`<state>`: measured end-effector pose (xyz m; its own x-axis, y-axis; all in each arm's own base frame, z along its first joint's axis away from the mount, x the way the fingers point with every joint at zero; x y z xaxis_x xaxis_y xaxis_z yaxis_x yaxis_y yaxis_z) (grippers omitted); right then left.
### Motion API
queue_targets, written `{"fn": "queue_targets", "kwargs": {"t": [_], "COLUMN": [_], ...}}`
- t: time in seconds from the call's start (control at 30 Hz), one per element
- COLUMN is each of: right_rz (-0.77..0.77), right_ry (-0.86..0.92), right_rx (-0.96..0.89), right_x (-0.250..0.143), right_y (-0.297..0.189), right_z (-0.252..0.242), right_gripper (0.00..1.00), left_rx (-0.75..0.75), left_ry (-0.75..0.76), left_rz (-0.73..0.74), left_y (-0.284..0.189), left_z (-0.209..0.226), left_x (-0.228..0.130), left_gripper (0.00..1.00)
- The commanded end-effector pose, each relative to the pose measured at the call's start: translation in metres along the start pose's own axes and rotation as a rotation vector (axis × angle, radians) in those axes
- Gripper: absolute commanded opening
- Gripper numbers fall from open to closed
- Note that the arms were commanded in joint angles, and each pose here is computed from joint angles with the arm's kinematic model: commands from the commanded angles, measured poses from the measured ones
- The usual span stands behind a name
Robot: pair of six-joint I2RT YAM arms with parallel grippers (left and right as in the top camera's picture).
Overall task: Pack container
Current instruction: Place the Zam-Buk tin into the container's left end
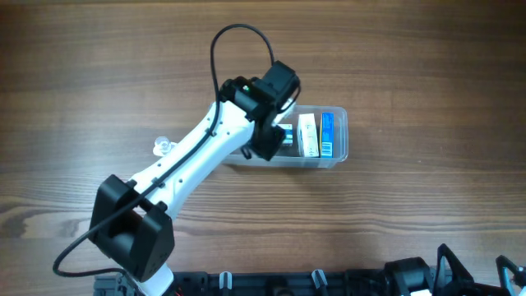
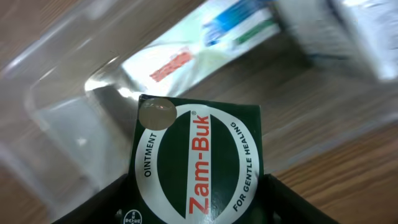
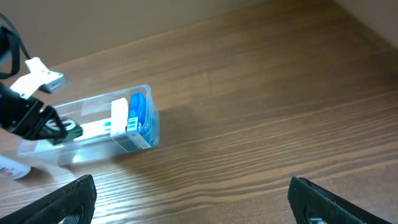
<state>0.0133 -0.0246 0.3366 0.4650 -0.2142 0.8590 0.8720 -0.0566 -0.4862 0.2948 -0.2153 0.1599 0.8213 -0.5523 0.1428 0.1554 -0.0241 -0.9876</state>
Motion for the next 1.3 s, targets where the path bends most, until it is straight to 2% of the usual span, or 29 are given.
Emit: {"fn": "queue_targets", "kwargs": {"t": [0.0,0.13,0.27,0.43,0.57,0.7,0.83,1.03,1.07,1.1,1.13,1.27], "right_rz": [-0.013,-0.013,-0.013,-0.013,-0.013,-0.013,-0.013,-0.013,-0.013,-0.013,-0.013,-0.013], "right_ry": [-0.011,-0.011,-0.011,-0.011,-0.011,-0.011,-0.011,-0.011,-0.011,-0.011,-0.011,-0.012], "right_rx": [0.010,0.010,0.010,0.010,0.010,0.010,0.010,0.010,0.010,0.010,0.010,0.010], "right_x": [-0.001,-0.001,-0.001,-0.001,-0.001,-0.001,-0.001,-0.001,-0.001,-0.001,-0.001,-0.001], "right_y": [-0.003,-0.003,-0.003,-0.003,-0.003,-0.003,-0.003,-0.003,-0.003,-0.003,-0.003,-0.003], "right_z": [0.000,0.000,0.000,0.000,0.000,0.000,0.000,0.000,0.000,0.000,0.000,0.000], "right_gripper": [1.00,1.00,1.00,1.00,1.00,1.00,1.00,1.00,1.00,1.00,1.00,1.00], "left_rx": [0.089,0.102,0.093,-0.010,-0.022,-0.040,-0.064,-0.162,-0.169,-0.170,-0.177,-0.184], "left_ry": [0.012,0.091,0.096,0.148,0.222,0.213,0.055,0.007,0.007,0.004,-0.023,-0.179], "left_rz": [0.014,-0.015,-0.021,-0.042,-0.048,-0.048,-0.038,0.001,0.004,0.007,0.010,0.000], "left_y": [0.002,0.004,0.005,0.006,0.006,0.006,0.006,0.005,0.005,0.006,0.006,-0.007], "left_z": [0.037,0.062,0.083,0.081,0.079,0.076,0.074,0.060,0.059,0.059,0.057,0.056], "left_x": [-0.001,0.006,0.005,0.005,0.006,0.006,0.004,-0.005,-0.006,-0.007,-0.007,-0.009], "left_gripper": [0.62,0.61,0.66,0.67,0.71,0.72,0.72,0.66,0.64,0.57,0.54,0.59]}}
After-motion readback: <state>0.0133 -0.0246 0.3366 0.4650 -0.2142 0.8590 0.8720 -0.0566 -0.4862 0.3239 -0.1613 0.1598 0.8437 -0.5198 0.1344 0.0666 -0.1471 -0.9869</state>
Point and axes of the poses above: each gripper's point midway between its finger pads, its own y axis out along the fingers, its own z axis along the line the jaws close on, x = y × z, the point moved 4 cm from there along -y, back along the fingers, and after that the axes turned 2 degrees about -y, right-handed, at the moved point
